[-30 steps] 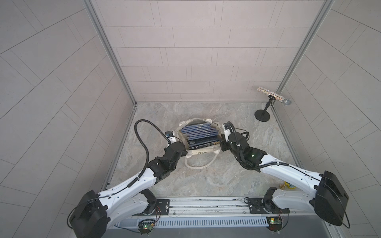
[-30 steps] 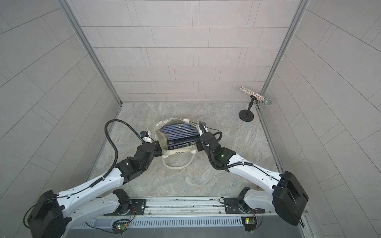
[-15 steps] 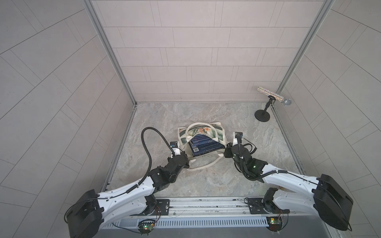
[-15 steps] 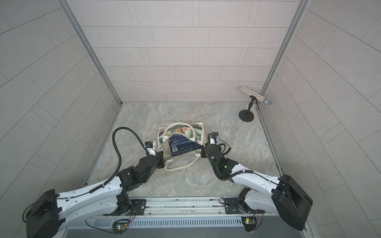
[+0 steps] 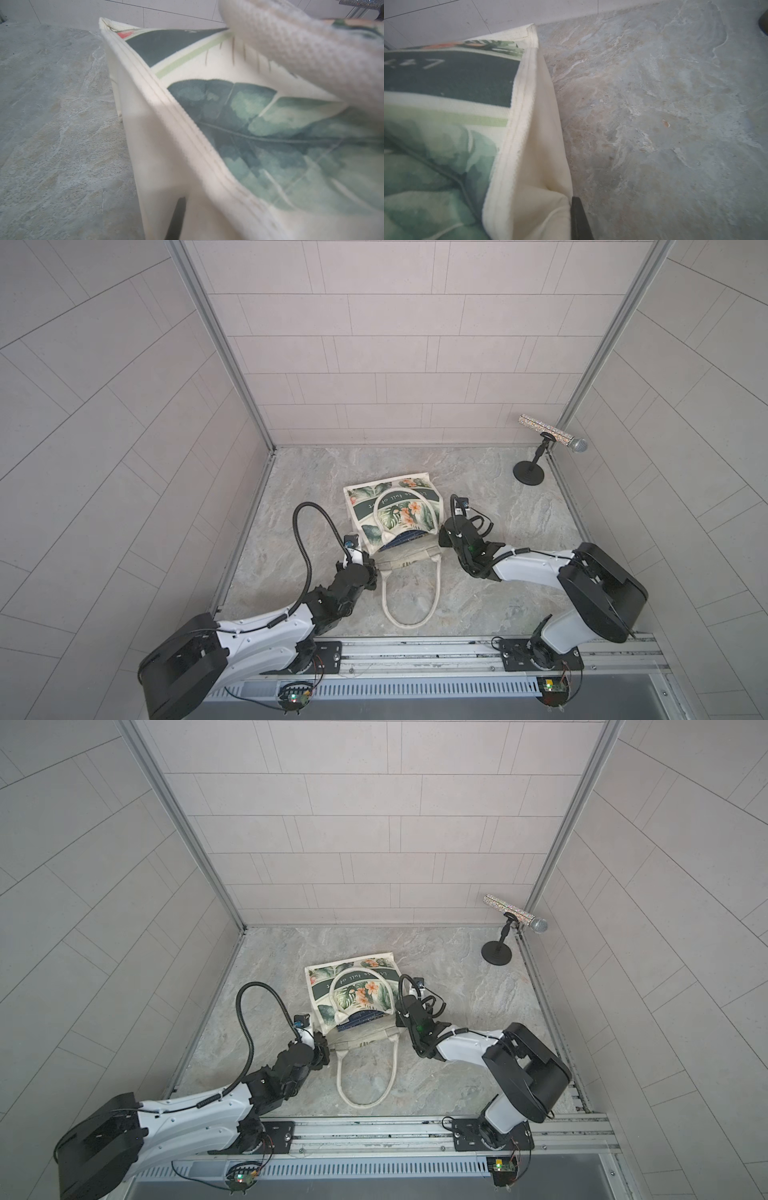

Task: Take out the books from the canvas bag
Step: Adjust the canvas bag at the center of the board, then pick up the book from the canvas bag.

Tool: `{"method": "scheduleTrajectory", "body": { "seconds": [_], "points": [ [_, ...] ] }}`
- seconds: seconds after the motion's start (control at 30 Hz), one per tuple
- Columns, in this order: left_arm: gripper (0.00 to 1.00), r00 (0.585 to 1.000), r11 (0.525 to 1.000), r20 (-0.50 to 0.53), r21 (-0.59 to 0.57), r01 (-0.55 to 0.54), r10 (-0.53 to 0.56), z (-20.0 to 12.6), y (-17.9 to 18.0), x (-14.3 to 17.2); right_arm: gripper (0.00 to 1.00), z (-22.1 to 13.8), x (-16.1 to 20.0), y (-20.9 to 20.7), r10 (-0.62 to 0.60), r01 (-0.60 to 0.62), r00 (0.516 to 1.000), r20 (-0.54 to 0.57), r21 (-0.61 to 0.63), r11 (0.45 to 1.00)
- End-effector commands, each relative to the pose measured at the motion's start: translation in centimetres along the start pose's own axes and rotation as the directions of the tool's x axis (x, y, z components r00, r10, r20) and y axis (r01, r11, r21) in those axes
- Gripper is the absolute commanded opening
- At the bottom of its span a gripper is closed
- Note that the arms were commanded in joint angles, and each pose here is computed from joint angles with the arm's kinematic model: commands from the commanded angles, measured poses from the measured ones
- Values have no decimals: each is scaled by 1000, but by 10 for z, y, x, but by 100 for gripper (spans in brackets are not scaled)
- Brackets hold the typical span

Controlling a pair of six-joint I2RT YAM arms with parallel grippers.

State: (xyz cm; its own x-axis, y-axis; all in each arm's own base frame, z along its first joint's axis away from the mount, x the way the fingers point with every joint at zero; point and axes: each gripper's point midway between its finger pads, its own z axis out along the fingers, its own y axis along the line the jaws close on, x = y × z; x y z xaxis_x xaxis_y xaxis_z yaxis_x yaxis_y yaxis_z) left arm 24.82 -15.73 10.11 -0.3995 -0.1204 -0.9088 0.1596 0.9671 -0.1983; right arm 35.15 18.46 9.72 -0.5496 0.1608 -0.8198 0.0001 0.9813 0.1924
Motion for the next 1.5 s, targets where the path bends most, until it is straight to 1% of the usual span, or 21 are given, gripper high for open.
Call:
{"method": "scheduleTrajectory", "body": {
  "seconds": [0.0,0.07,0.1,0.2,0.27,0.3,0.4,0.5,0.57,0.63,0.73,0.83,0.93,1.0,1.03,1.07,1.13,1.23,1.37,1.4,1.47],
  "points": [
    [0,998,999,51,31,26,-28,-2,-8,-18,31,-30,-12,-22,-22,24,999,-33,59,998],
    [0,999,998,43,61,31,-34,-2,-15,-19,46,-50,-18,-23,0,1,1000,-24,29,1000],
    [0,998,996,42,79,32,-35,-1,-19,-20,52,-60,-21,-24,11,-11,1000,-21,23,1000],
    [0,998,991,36,125,50,-55,-2,-27,-19,63,-89,-28,-27,45,-45,999,3,-15,999],
    [0,997,986,30,155,67,-73,-3,-32,-20,64,-106,-34,-29,84,-83,996,17,-43,996],
    [0,996,985,35,159,73,-79,-4,-33,-21,65,-109,-24,-33,92,-92,996,-5,-46,995],
    [0,996,979,44,193,71,-81,-6,-38,-25,66,-128,-19,-30,151,-152,988,-20,-95,984],
    [0,995,955,65,293,47,-69,-13,-53,-30,66,-139,-5,-10,220,-226,974,-53,-189,956],
    [0,993,943,89,329,48,-82,-18,-55,-31,66,-146,7,12,236,-247,969,-71,-249,936],
    [0,990,934,122,357,25,-73,-23,-55,-30,66,-154,15,34,222,-228,974,-53,-301,926],
    [0,985,922,141,384,39,-101,-28,-55,-32,66,-164,25,73,184,-176,983,-16,-376,910],
    [0,985,906,146,422,18,-88,-33,-61,-32,66,-158,36,109,167,-177,984,-61,-438,881],
    [0,981,891,170,455,9,-96,-39,-63,-36,65,-148,46,137,155,-180,984,-92,-473,862],
    [0,978,879,184,476,-1,-98,-44,-65,-38,65,-145,42,154,157,-173,985,-75,-507,844],
    [0,977,876,191,483,-6,-98,-46,-66,-39,65,-143,40,159,154,-162,986,-58,-511,844],
    [0,977,876,190,482,-6,-98,-46,-65,-38,65,-141,33,163,166,-160,986,-32,-503,850],
    [0,972,865,211,501,-16,-104,-52,-66,-43,66,-134,20,172,197,-175,980,-12,-516,839],
    [0,970,853,221,521,-32,-99,-57,-68,-43,67,-117,7,179,186,-168,982,-15,-506,846],
    [0,971,856,218,517,-32,-96,-59,-66,-43,66,-98,-12,182,190,-168,982,-4,-480,861],
    [0,971,857,220,515,-31,-97,-59,-65,-44,66,-93,-15,180,203,-184,979,-10,-470,863],
    [0,970,855,221,518,-32,-98,-59,-65,-44,66,-82,-20,177,253,-241,967,-38,-471,848]
  ]
}}
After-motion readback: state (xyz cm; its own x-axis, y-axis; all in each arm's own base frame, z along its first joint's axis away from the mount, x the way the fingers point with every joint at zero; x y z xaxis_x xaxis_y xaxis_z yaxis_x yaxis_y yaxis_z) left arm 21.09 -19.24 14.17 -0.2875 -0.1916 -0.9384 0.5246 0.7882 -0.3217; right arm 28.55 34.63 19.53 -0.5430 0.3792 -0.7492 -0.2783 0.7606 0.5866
